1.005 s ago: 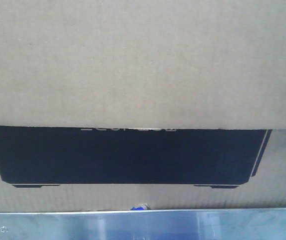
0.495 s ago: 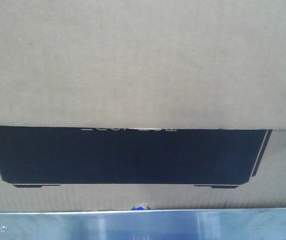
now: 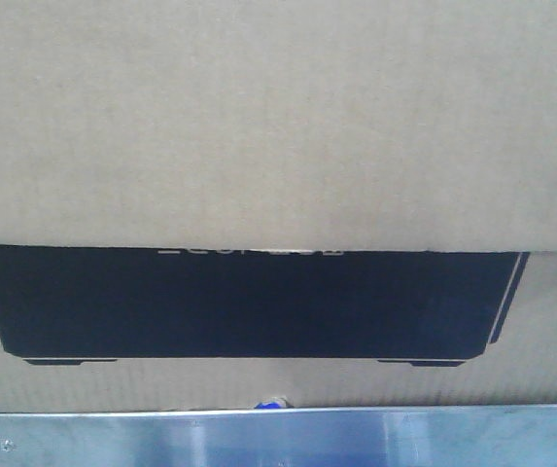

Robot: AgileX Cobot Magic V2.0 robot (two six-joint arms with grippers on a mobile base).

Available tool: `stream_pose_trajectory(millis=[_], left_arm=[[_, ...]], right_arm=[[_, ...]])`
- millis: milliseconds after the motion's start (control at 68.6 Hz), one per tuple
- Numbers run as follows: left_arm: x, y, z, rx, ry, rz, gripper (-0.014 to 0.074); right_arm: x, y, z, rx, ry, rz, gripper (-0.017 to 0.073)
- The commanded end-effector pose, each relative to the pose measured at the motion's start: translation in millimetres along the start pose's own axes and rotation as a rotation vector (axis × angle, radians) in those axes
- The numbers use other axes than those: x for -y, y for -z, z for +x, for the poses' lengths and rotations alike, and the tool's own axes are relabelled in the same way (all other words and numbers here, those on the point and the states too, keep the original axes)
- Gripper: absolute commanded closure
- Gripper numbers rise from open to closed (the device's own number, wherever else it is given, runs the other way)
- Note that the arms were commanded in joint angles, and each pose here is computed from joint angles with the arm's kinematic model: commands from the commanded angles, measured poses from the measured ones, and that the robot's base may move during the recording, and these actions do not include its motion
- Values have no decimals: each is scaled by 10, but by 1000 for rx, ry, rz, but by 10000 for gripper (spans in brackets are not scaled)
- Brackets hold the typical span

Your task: Grab box from left shelf to table start

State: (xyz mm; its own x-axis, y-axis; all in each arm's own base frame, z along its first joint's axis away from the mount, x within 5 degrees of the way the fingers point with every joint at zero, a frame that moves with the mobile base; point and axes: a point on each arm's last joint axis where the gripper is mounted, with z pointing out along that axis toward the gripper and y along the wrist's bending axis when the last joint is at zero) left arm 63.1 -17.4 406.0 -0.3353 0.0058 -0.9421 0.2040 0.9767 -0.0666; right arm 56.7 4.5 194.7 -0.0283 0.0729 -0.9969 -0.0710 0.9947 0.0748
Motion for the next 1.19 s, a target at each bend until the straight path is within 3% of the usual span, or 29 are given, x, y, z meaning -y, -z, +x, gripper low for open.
stream_pose_trajectory(millis=[0,175,554,656,961,1180], left_arm=[[69,-15,-262,38,7,78,179],[142,-210,-464,-114,-20,144,179],[167,-844,-737,-338,-11,142,179],[155,-1000,-774,-393,20,119,179],[120,-1356,-738,-516,21,76,179],[64,-1460,-718,-541,15,14,179]], right_arm=[[3,10,-81,97,3,2,501],[3,10,-81,97,3,2,501],[3,10,-81,97,3,2,501],[3,10,-81,97,3,2,501],[3,10,-81,97,2,3,501],[5,23,-167,164,-44,3,501]])
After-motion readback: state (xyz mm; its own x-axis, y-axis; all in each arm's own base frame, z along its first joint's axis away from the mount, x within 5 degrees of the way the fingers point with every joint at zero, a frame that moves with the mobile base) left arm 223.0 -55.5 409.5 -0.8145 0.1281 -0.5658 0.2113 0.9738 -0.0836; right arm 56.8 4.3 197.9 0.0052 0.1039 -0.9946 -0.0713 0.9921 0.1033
